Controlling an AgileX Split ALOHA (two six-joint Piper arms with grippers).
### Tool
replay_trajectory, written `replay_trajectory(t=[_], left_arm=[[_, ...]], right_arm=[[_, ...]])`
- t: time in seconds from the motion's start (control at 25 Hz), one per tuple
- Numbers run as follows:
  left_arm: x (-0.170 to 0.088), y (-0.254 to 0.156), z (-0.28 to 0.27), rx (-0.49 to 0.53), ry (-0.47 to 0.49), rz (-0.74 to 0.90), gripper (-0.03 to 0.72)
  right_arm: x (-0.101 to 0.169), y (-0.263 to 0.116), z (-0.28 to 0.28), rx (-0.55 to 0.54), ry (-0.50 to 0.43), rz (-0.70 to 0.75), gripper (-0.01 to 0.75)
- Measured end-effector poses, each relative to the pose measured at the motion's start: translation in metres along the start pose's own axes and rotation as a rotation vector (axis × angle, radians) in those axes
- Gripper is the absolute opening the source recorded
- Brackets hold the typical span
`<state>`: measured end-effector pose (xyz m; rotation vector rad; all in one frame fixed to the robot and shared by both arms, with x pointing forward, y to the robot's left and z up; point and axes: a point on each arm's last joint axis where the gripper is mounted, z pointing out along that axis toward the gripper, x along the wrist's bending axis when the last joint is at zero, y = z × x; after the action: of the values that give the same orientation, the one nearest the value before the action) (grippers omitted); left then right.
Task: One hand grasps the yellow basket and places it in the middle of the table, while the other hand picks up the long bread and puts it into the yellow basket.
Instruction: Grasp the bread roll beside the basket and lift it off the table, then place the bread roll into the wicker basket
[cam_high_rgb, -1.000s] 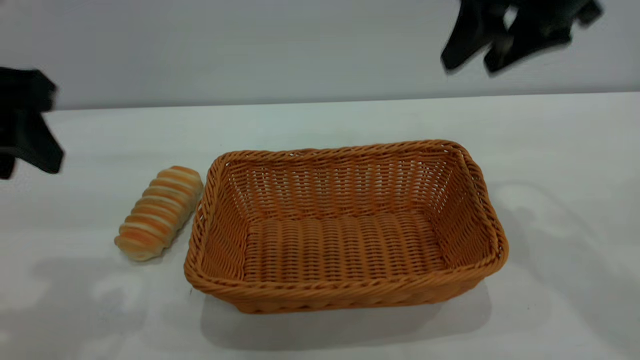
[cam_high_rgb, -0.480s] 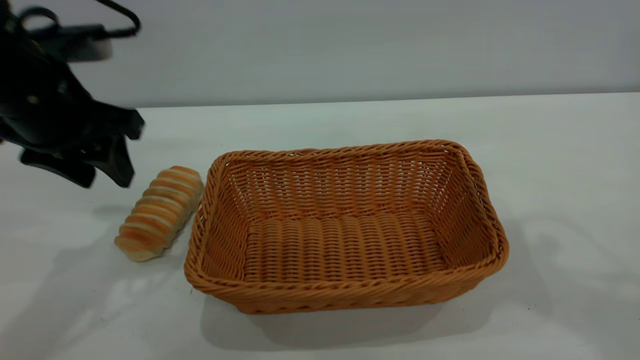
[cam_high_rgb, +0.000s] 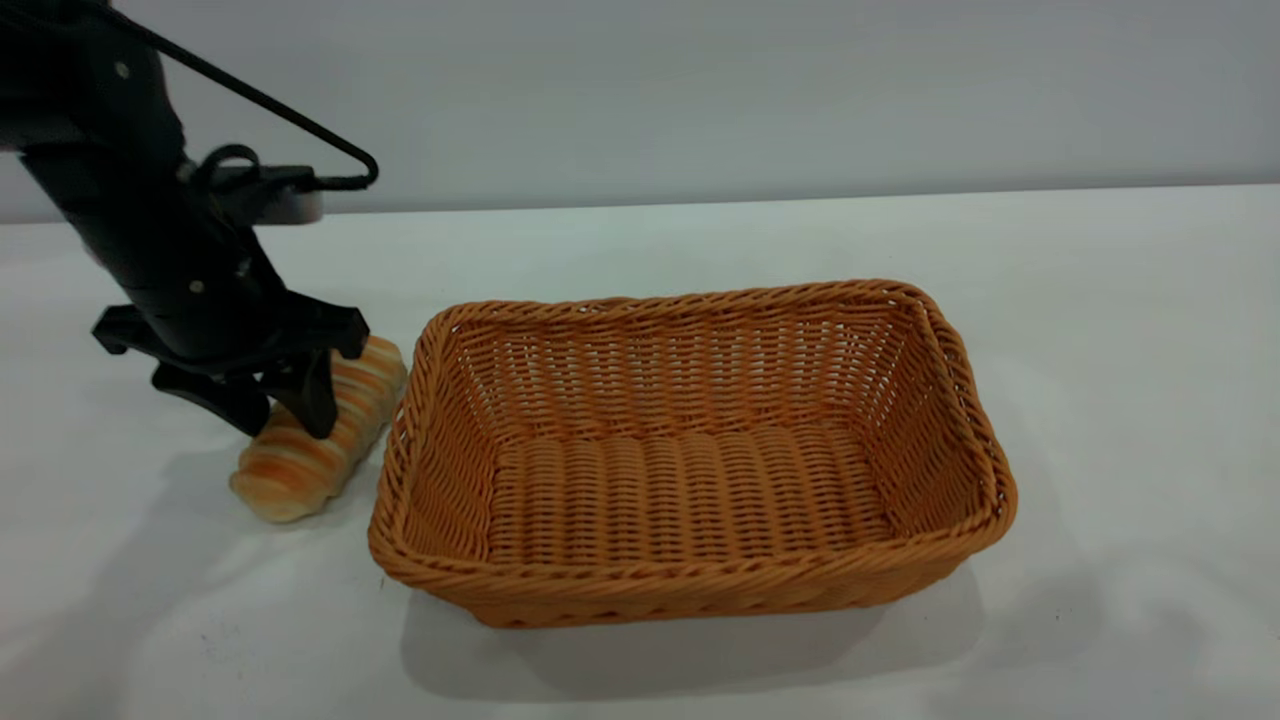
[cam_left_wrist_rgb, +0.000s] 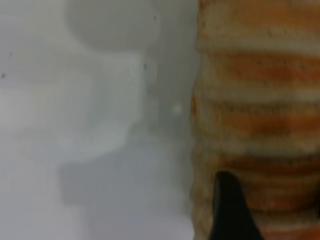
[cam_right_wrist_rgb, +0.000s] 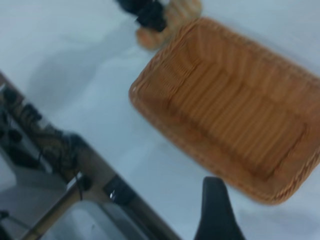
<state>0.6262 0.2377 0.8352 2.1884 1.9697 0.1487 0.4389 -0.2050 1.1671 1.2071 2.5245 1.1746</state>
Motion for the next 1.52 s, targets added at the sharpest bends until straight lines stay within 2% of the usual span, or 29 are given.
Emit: replay_trajectory(t=[0.24, 0.36, 0.44, 0.6, 0.64, 0.84, 0.96, 1.2, 1.36, 1.52], left_arm=[[0.0, 0.012, 0.011, -0.023, -0.001, 0.0, 0.478], [0.0, 0.012, 0.014, -0.019, -0.006, -0.01, 0.437], [0.0, 0.012, 0.015, -0.016, -0.007, -0.012, 0.351], [0.001, 0.012, 0.015, -0.017, 0.005, 0.01, 0.073], [0.001, 0.012, 0.015, -0.018, 0.011, 0.022, 0.051], [0.002, 0.014, 0.01, -0.03, 0.031, 0.062, 0.051], [0.002, 0.02, -0.006, -0.072, 0.033, 0.07, 0.051], [-0.007, 0.039, -0.087, -0.266, 0.012, 0.057, 0.051], [-0.034, 0.038, -0.132, -0.35, -0.044, 0.083, 0.051], [-0.083, 0.029, -0.147, -0.373, -0.111, 0.202, 0.051]], right_arm=[[0.013, -0.008, -0.015, 0.015, 0.027, -0.028, 0.558], [0.016, -0.009, -0.019, 0.006, 0.034, -0.042, 0.558], [0.017, -0.009, -0.02, 0.004, 0.035, -0.048, 0.557], [0.017, -0.009, -0.02, 0.004, 0.036, -0.052, 0.557], [0.017, -0.009, -0.02, 0.004, 0.038, -0.052, 0.557], [0.018, -0.009, -0.02, 0.004, 0.039, -0.054, 0.557], [0.018, -0.009, -0.02, 0.004, 0.039, -0.055, 0.557], [0.018, -0.009, -0.02, 0.001, 0.048, -0.052, 0.557], [0.019, -0.009, -0.02, -0.002, 0.059, -0.048, 0.557], [0.021, -0.008, -0.02, -0.006, 0.073, -0.047, 0.557]])
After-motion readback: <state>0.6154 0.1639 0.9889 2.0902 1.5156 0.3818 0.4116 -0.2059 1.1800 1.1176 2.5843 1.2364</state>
